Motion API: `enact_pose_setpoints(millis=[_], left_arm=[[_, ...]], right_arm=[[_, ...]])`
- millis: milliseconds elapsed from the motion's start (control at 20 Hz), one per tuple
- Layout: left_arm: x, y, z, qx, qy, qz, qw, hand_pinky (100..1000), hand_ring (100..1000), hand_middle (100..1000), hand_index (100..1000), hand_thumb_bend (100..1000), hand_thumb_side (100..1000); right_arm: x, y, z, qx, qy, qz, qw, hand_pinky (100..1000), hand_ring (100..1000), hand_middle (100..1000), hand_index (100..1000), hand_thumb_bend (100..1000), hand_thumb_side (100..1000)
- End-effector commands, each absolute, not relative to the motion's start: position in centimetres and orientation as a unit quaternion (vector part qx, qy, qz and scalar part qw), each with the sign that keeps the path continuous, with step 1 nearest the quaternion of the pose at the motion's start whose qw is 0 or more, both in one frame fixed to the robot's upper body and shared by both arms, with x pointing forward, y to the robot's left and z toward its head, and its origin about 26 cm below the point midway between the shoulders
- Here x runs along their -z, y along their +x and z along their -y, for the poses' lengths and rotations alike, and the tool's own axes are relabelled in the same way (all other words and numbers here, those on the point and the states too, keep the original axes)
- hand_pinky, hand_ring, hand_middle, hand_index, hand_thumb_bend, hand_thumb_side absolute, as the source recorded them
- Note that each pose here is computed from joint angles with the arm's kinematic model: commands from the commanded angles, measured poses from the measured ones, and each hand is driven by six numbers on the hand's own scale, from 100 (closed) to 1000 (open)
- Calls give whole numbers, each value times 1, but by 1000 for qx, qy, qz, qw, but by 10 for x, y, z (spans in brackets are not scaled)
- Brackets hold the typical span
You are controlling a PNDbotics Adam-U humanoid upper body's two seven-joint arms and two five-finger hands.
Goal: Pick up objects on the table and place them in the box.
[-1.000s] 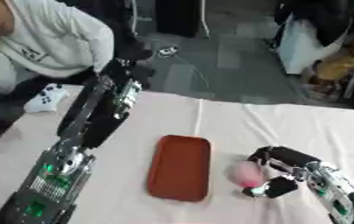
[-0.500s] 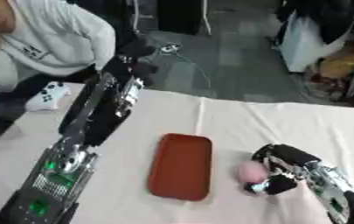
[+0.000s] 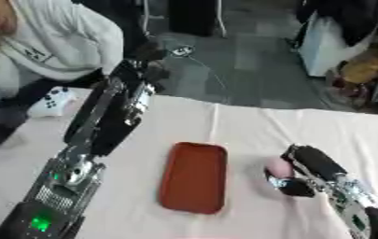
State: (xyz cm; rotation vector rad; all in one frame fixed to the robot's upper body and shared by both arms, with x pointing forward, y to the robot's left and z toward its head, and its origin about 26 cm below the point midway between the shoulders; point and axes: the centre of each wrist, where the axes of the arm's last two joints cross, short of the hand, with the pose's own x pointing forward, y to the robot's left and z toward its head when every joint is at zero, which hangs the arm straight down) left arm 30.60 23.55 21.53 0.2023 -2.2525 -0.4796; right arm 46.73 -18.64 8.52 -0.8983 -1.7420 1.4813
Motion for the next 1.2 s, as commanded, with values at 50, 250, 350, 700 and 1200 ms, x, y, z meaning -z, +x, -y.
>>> enact_pose_setpoints(millis=[50, 250, 350, 700, 1200], left_arm=[[-224, 304, -235, 193, 79, 898, 388, 738, 750, 887, 994, 100, 798], [-223, 304, -235, 193, 80, 897, 389, 738, 750, 887, 994, 100, 798], [-223, 304, -236, 193, 81, 897, 389, 738, 750, 887, 994, 100, 798], [-223, 304, -236, 193, 83, 896, 390, 739, 751, 887, 993, 100, 798], [-227, 305, -230, 198, 68, 900, 383, 739, 751, 887, 993, 100, 799]], right_arm=[[-95, 470, 190, -546, -359, 691, 311, 100, 100, 100, 219, 100, 748], [-101, 471, 192, -530, -369, 706, 291, 100, 100, 100, 191, 100, 780], [-111, 472, 191, -523, -367, 715, 284, 100, 100, 100, 189, 100, 772], [-169, 466, 163, -487, -320, 772, 255, 100, 100, 100, 191, 100, 764], [-180, 456, 101, -508, -250, 793, 226, 100, 100, 100, 192, 100, 767]])
